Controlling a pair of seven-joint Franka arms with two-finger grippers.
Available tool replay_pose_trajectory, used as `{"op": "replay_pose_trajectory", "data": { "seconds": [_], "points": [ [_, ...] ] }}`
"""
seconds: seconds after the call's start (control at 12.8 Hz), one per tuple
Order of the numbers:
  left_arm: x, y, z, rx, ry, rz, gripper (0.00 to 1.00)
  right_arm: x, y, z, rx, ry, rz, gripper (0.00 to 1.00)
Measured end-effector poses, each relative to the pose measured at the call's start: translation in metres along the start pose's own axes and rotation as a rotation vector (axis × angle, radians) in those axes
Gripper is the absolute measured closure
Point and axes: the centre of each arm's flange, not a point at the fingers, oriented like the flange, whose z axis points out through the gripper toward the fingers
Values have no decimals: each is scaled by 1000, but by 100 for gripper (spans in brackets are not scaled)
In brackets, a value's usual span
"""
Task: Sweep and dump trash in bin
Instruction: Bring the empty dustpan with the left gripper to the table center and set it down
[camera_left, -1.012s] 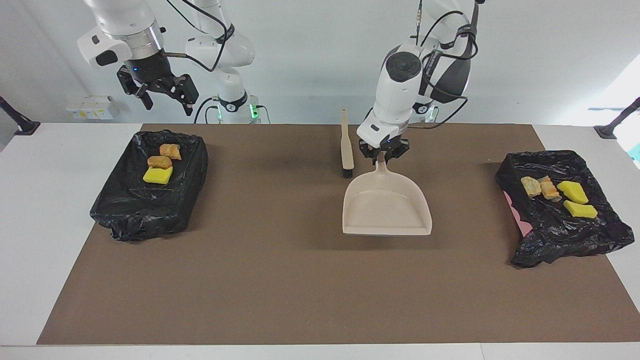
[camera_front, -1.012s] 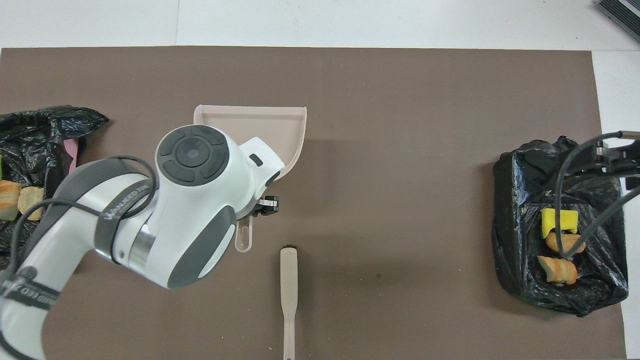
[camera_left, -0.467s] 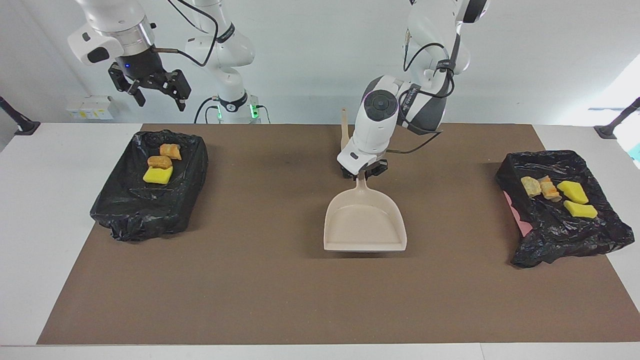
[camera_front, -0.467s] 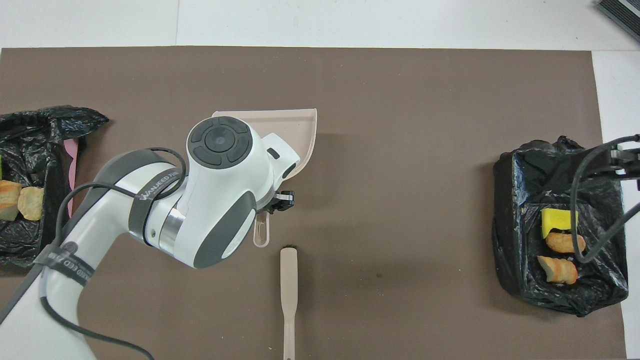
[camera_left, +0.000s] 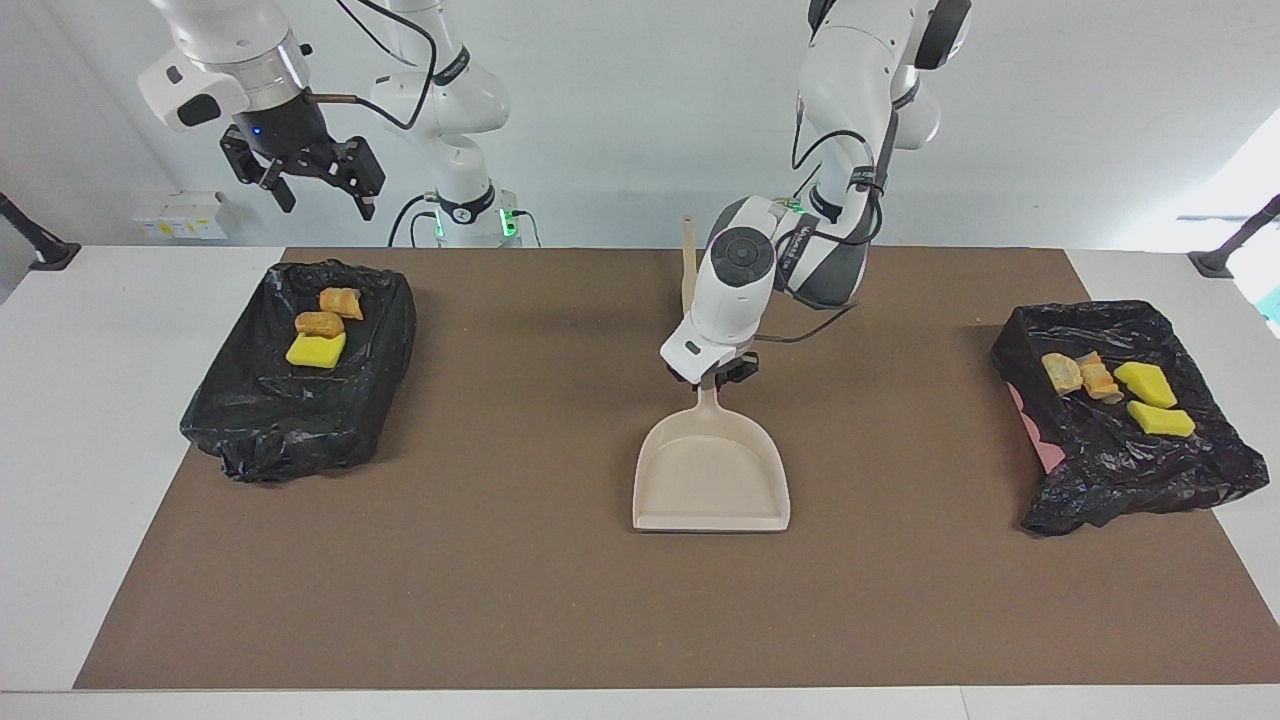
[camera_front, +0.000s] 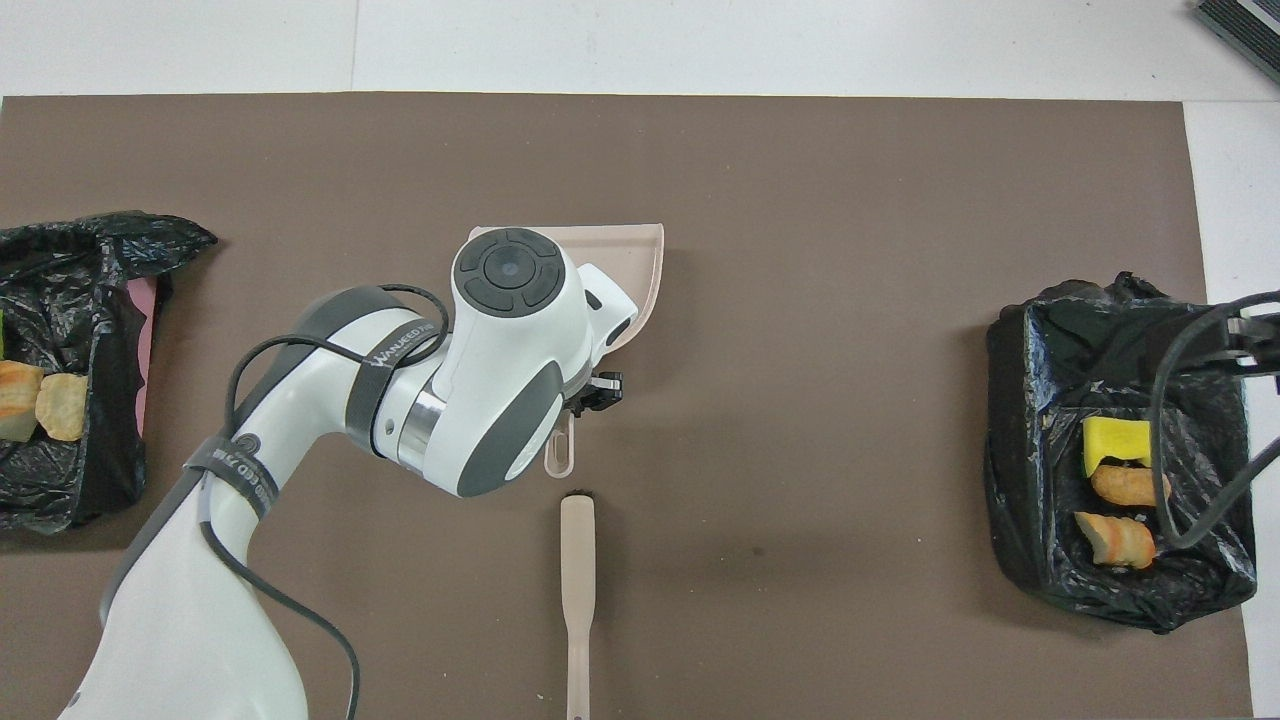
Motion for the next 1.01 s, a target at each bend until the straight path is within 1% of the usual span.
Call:
{"op": "replay_pose_trajectory", "data": {
  "seconds": [0.08,0.16,0.39,0.62,0.78,0.93,1.01],
  "points": [
    [1,-1,-2,-1,4,-2,50,0,0,0,0,0,0,0],
    [3,-5,-9,-4,14,-10,41,0,0,0,0,0,1,0],
    [18,-40,-56,-39,89,-70,1,0,1,0,0,1,1,0],
    [41,-100,-78,-59,123,-165,0,0,1,0,0,1,1,0],
    [56,-140,-99,-77,164,-213,0,0,1,0,0,1,1,0],
    [65,-181,-124,-86,206,-202,0,0,1,0,0,0,1,0],
    [66,-200,-133,-84,212,-195,0,0,1,0,0,0,1,0]
  ]
}}
